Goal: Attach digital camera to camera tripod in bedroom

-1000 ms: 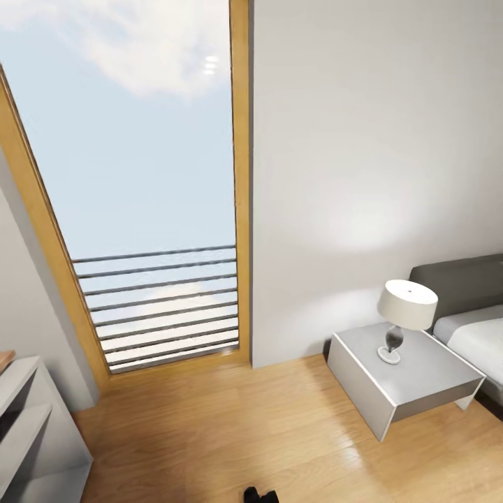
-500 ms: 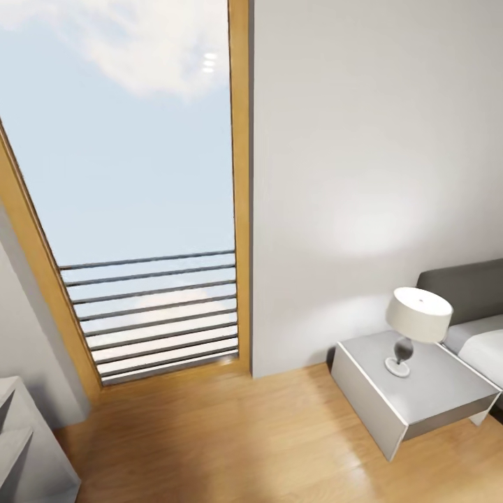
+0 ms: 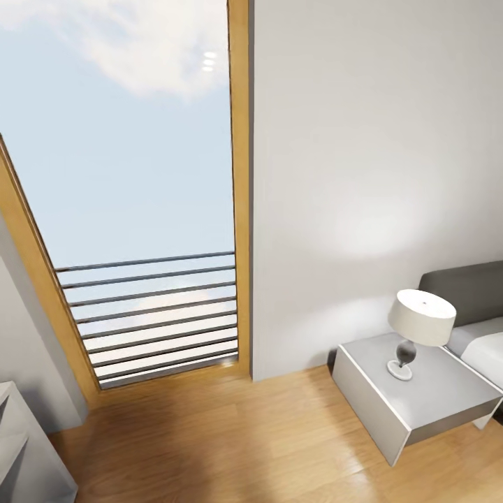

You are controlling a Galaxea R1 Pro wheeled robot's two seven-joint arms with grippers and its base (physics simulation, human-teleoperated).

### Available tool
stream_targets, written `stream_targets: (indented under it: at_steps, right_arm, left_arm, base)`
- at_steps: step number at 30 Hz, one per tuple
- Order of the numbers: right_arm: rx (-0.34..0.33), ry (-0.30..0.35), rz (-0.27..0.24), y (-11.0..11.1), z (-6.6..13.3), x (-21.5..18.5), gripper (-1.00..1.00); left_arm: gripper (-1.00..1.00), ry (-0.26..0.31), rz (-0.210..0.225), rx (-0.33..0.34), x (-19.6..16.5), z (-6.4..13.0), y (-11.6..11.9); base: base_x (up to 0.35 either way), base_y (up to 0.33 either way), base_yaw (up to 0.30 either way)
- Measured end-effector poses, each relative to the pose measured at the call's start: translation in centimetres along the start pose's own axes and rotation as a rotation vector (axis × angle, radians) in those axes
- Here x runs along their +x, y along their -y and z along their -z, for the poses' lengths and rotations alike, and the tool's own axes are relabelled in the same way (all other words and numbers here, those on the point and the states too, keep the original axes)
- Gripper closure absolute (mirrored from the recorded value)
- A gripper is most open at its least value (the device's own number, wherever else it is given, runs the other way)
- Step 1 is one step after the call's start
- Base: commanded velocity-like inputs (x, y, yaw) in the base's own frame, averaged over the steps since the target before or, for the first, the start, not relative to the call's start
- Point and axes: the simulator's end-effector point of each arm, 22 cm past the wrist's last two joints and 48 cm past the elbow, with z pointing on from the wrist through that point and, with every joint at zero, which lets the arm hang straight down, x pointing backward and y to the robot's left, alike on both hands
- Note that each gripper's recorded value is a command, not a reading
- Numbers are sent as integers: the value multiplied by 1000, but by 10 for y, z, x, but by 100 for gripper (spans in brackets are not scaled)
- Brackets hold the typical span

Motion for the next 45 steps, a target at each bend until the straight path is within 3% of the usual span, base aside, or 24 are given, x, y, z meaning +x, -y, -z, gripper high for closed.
stream_targets:
  at_steps: [18,31,45]
  right_arm:
    - [-1,0,0,0,0,0,-100]
    - [0,0,0,0,0,0,-100]
    - [-2,5,-2,-1,0,-2,-100]
  left_arm:
    - [-100,0,0,0,0,0,0]
    - [-100,0,0,1,0,0,1]
    - [-100,0,0,1,0,0,1]
  base:
    - [6,0,0]
    - [198,140,0]
    - [29,24,-7]
